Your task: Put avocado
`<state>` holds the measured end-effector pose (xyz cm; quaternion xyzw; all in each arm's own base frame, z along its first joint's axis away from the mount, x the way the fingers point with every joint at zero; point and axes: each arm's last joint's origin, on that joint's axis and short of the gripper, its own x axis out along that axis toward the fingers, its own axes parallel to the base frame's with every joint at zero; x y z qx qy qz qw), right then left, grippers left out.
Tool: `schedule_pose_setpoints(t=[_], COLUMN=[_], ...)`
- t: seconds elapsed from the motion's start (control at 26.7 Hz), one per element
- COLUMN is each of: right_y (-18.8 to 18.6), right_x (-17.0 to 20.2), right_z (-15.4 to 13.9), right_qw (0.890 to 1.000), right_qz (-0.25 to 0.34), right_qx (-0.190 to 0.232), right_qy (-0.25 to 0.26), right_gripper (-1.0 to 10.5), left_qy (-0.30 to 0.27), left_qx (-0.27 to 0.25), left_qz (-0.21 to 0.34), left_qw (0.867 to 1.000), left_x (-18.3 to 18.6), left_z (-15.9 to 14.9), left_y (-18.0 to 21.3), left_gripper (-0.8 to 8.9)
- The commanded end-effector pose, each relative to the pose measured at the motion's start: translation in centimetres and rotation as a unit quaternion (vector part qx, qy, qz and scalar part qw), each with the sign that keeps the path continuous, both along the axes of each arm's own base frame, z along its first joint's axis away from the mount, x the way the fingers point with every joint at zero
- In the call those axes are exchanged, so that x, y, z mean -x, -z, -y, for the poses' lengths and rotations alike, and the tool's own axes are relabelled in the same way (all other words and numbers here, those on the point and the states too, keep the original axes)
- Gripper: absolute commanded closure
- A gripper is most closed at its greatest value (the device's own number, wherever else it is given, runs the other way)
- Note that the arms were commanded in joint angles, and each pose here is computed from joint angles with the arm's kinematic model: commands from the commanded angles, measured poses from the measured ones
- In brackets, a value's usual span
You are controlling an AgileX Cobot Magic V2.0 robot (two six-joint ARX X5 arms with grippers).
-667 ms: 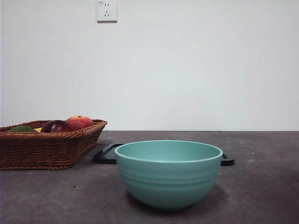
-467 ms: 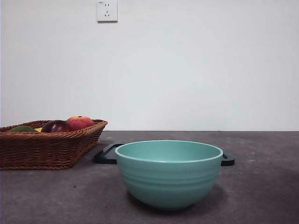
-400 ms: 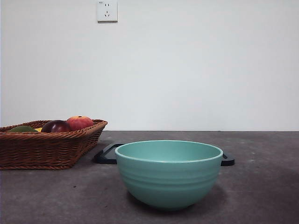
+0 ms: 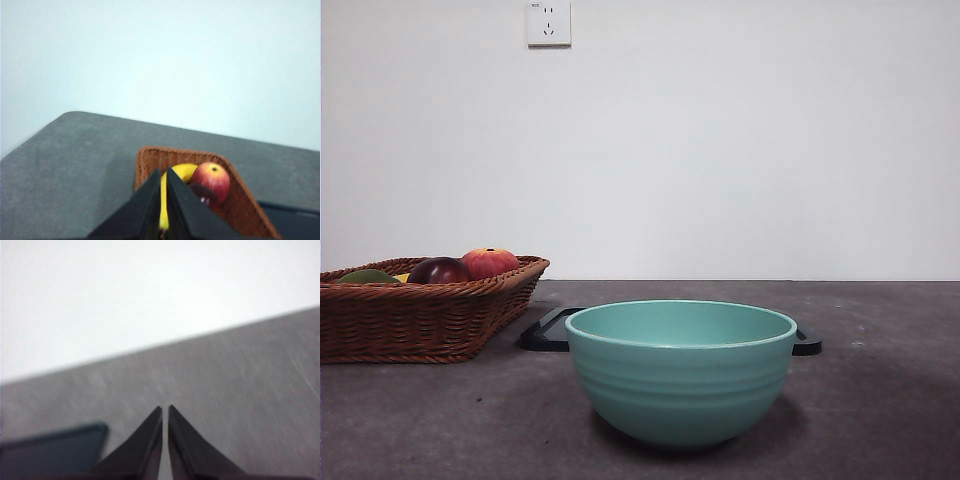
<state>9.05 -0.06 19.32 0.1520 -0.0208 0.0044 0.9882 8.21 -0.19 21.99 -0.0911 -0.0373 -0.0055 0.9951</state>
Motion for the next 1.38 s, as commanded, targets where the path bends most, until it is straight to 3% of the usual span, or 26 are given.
schedule_pose_setpoints(t=[0.04, 0.19, 0.34, 0.45, 0.67, 0.9, 1.12, 1.38], right_y=[-2.3, -5.1, -7.2, -8.4, -11.0, -13.7, -15.3, -15.3], right_x=[0.7, 1.6, 1.9, 1.8, 1.4, 0.2, -1.3, -1.7], right_z=[0.0, -0.1, -0.3, -0.5, -0.9, -1.3, -1.6, -1.9], right_qw=[0.999, 0.999, 0.998, 0.995, 0.986, 0.969, 0.943, 0.933], right_qz=[0.031, 0.021, -0.002, -0.029, -0.076, -0.110, -0.136, -0.147], right_qx=[-0.036, -0.038, -0.035, -0.036, -0.007, 0.015, 0.039, 0.057], right_qy=[-0.009, -0.013, -0.053, -0.088, -0.151, -0.223, -0.301, -0.325], right_gripper=[9.3, 9.3, 9.3, 9.3, 9.3, 9.3, 9.3, 9.3], left_qy=[-0.001, 0.007, 0.025, 0.072, 0.124, 0.156, 0.254, 0.315], left_qx=[0.026, 0.030, 0.027, 0.023, -0.027, -0.052, -0.066, -0.048], left_qz=[0.018, 0.029, 0.032, 0.023, -0.035, -0.044, -0.055, -0.113], left_qw=[1.000, 0.999, 0.999, 0.997, 0.991, 0.985, 0.963, 0.941], left_x=[0.4, 0.6, 0.2, -0.4, -0.9, -0.5, 0.2, 0.3], left_z=[0.0, 0.0, 0.2, 0.5, 1.3, 1.7, 2.2, 2.5], left_y=[-1.9, -4.8, -7.8, -9.9, -13.1, -15.4, -16.0, -14.9], left_gripper=[7.96, 7.96, 7.96, 7.96, 7.96, 7.97, 7.97, 7.96])
